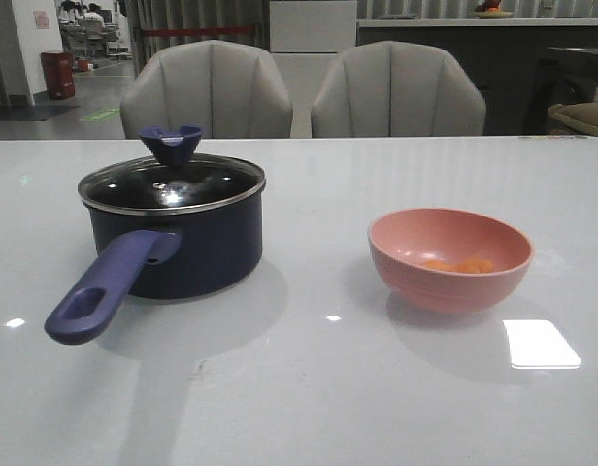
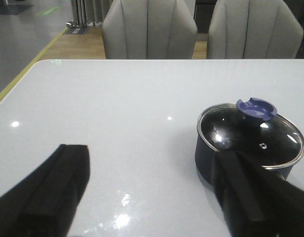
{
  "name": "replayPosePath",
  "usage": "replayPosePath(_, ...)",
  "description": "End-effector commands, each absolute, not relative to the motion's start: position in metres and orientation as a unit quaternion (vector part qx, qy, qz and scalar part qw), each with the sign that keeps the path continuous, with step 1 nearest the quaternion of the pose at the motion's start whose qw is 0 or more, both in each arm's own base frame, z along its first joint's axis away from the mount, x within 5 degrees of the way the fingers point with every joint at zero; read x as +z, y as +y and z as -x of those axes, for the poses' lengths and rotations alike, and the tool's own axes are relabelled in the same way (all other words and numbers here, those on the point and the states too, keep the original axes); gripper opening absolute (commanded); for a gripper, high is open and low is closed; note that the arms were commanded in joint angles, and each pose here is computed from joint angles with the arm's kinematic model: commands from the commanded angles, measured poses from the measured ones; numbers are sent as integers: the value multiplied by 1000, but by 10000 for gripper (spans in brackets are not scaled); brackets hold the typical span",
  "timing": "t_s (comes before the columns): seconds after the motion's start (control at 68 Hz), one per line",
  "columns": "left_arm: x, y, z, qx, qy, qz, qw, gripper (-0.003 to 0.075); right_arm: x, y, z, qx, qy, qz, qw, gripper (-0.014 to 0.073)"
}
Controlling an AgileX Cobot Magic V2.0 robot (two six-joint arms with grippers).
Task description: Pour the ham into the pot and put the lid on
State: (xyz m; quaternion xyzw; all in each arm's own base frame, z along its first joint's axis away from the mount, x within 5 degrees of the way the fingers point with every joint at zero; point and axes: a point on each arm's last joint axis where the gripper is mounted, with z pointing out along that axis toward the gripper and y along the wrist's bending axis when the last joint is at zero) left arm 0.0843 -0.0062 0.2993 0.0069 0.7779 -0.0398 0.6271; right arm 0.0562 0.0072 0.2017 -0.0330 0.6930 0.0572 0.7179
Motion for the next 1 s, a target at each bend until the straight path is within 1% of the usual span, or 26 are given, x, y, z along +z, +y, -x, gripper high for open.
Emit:
replayPosePath(0.0, 319, -8, -92, -55, 763, -5, 644, 643, 212, 7, -54, 54, 655, 33, 753, 127)
replayPosePath(0.059, 325, -11, -98, -60, 775, -13, 629, 637, 212, 7, -54, 54, 655, 33, 753, 127)
replayPosePath(0.074, 327, -13, -103, -64, 784, -18, 617, 637, 212, 7, -54, 54, 655, 33, 753, 127)
replayPosePath(0.176, 342, -18, -118, -73, 802, -33, 592, 637, 212, 7, -54, 54, 655, 33, 753, 127)
replayPosePath(0.191, 345, -20, -127, -74, 812, -36, 577, 637, 212, 7, -54, 54, 655, 33, 753, 127)
replayPosePath(0.235, 349, -22, -134, -77, 819, -37, 567, 637, 212, 7, -54, 54, 655, 33, 753, 127)
replayPosePath(0.265, 356, -25, -142, -84, 823, -35, 560, 637, 212, 7, -54, 54, 655, 33, 753, 127)
replayPosePath(0.279, 356, -27, -152, -90, 832, -32, 546, 637, 212, 7, -54, 54, 655, 33, 753, 127)
replayPosePath(0.294, 359, -27, -151, -94, 831, -32, 548, 637, 212, 7, -54, 54, 655, 33, 753, 127)
replayPosePath(0.309, 362, -30, -161, -101, 836, -27, 538, 637, 212, 7, -54, 54, 655, 33, 753, 127)
replayPosePath(0.426, 368, -40, -202, -133, 858, -11, 497, 637, 212, 7, -54, 54, 655, 33, 753, 127)
replayPosePath(0.574, 366, -63, -256, -142, 882, -34, 449, 637, 212, 7, -54, 54, 655, 33, 753, 127)
replayPosePath(0.735, 352, -103, -308, -145, 911, -85, 378, 637, 212, 7, -54, 54, 655, 33, 753, 127)
replayPosePath(0.75, 354, -105, -310, -146, 910, -87, 379, 637, 212, 7, -54, 54, 655, 33, 753, 127)
replayPosePath(0.824, 345, -125, -332, -145, 923, -107, 339, 637, 212, 7, -54, 54, 655, 33, 753, 127)
replayPosePath(0.838, 347, -126, -334, -146, 922, -108, 341, 637, 212, 7, -54, 54, 655, 33, 753, 127)
replayPosePath(0.853, 343, -130, -339, -142, 927, -108, 329, 637, 212, 7, -54, 54, 655, 33, 753, 127)
replayPosePath(0.897, 340, -137, -347, -134, 932, -109, 318, 637, 212, 7, -54, 54, 655, 33, 753, 127)
replayPosePath(0.926, 342, -142, -353, -122, 934, -110, 316, 637, 212, 7, -54, 54, 655, 33, 753, 127)
replayPosePath(0.941, 337, -148, -358, -113, 939, -113, 305, 637, 212, 7, -54, 54, 655, 33, 753, 127)
replayPosePath(0.985, 339, -153, -363, -102, 940, -115, 303, 637, 212, 7, -54, 54, 655, 33, 753, 127)
